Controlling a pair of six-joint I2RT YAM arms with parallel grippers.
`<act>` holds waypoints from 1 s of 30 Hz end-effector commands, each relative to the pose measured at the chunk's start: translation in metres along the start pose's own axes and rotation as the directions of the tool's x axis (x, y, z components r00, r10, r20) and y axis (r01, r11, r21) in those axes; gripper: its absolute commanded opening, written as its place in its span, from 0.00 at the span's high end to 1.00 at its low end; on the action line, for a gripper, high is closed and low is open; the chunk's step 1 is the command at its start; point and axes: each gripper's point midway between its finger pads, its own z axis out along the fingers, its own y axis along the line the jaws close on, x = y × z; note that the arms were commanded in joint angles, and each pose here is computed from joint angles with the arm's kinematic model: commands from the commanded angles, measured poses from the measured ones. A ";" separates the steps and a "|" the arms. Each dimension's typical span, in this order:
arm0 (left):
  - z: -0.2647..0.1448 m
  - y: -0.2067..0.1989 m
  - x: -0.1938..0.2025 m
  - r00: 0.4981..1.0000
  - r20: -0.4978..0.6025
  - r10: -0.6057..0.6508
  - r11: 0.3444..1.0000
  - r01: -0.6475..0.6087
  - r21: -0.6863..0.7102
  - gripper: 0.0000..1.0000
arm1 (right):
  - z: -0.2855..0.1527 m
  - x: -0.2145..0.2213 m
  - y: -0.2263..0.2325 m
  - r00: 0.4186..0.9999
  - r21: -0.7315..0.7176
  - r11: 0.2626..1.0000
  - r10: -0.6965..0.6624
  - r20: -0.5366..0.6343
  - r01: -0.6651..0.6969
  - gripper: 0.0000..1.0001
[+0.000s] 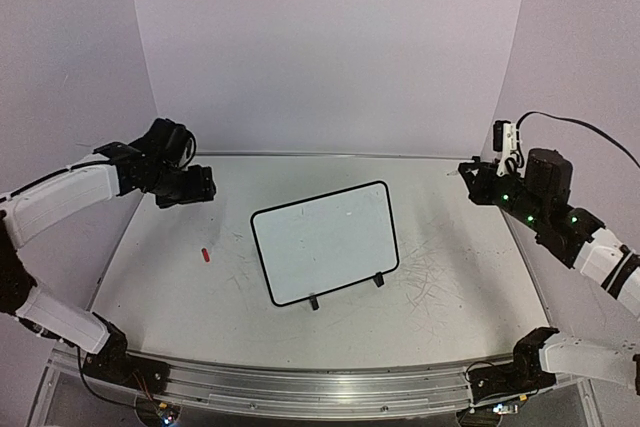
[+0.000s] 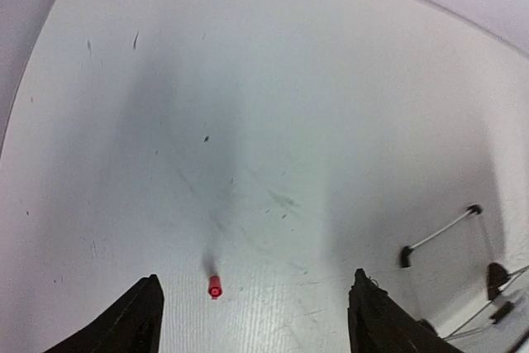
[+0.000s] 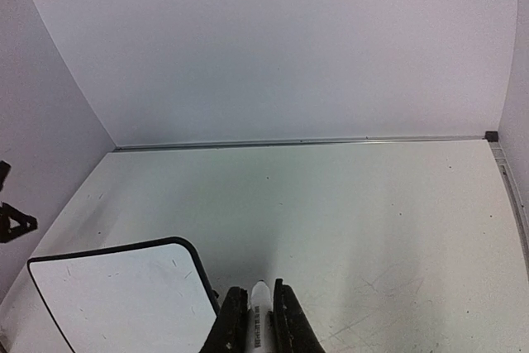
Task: Write a sentence on the whiteboard
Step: Place the pen cap at the center of the board, then hold the whiteboard at the center of the board.
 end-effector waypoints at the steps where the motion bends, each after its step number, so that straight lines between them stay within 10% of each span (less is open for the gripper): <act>1: -0.036 -0.015 -0.012 0.996 0.091 -0.023 0.989 0.010 0.145 0.13 | -0.001 0.004 -0.008 1.000 0.057 0.998 0.005 0.004 -0.006 1.00; 4: -0.043 -0.030 -0.009 0.993 0.116 -0.031 0.965 -0.001 0.261 0.01 | 0.010 0.019 0.000 0.998 0.039 0.999 0.016 -0.056 -0.014 1.00; 30: -0.061 -0.079 0.056 0.979 0.190 -0.067 0.680 -0.095 0.727 0.01 | 0.019 0.036 0.083 0.998 -0.215 0.977 -0.020 -0.065 0.006 1.00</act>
